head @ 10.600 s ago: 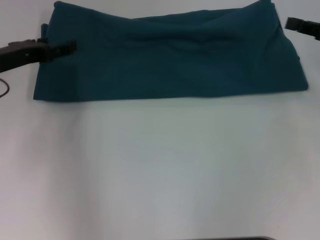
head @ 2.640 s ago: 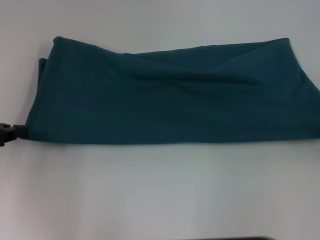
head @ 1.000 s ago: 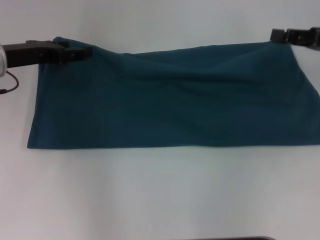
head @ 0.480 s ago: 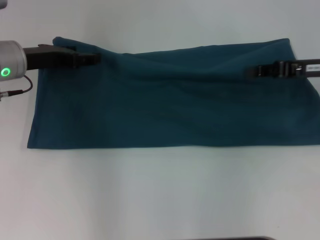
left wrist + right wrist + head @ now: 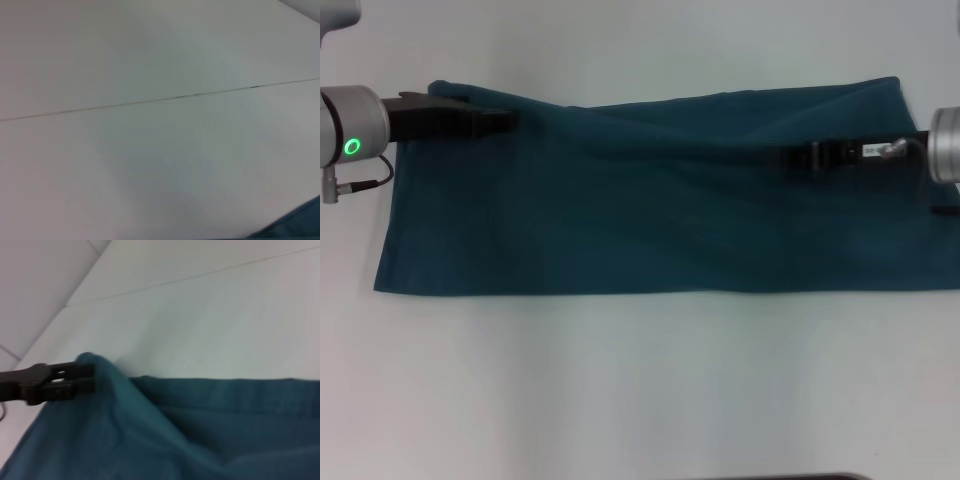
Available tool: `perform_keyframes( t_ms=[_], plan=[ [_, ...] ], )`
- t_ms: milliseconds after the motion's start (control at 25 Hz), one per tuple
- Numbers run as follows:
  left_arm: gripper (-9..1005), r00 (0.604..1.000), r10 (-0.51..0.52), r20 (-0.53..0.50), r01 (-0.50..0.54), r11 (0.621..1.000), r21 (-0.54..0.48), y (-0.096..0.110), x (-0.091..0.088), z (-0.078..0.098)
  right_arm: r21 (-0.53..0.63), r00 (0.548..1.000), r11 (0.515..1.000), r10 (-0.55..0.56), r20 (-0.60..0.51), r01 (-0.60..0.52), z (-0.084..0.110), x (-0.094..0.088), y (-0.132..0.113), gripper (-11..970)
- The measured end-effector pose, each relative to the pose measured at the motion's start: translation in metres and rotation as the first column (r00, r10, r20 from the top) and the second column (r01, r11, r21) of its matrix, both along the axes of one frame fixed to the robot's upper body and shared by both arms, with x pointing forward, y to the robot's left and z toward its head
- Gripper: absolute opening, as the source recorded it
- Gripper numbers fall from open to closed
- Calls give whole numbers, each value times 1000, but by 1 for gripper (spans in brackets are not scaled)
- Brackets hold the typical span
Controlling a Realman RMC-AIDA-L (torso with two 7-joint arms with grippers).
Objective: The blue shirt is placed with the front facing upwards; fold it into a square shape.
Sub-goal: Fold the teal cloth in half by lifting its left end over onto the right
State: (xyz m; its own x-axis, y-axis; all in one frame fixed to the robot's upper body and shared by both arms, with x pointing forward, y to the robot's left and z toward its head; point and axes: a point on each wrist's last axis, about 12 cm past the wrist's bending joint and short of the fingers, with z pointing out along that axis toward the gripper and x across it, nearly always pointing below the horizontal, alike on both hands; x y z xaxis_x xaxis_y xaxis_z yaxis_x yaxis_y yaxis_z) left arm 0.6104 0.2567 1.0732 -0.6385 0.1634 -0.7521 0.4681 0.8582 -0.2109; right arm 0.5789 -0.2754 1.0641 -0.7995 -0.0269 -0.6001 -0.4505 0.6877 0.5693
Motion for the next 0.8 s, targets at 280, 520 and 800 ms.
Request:
perform_keyframes(
  t_ms=[280,520,800],
  plan=[
    [796,1000,-4,-6,4,1000,-1,-2,0,0,-60,998,998,-28,54,31,-6,13,24,19],
    [795,1000,0,-7,0,1000,5,-1,-1,-1,-106,992,991,-75,101,86,-8,28,33,23],
    [797,1000,12,-8,-12,1000,10,4,-3,-4,-126,977,980,-136,165,157,-7,40,35,29]
  ],
)
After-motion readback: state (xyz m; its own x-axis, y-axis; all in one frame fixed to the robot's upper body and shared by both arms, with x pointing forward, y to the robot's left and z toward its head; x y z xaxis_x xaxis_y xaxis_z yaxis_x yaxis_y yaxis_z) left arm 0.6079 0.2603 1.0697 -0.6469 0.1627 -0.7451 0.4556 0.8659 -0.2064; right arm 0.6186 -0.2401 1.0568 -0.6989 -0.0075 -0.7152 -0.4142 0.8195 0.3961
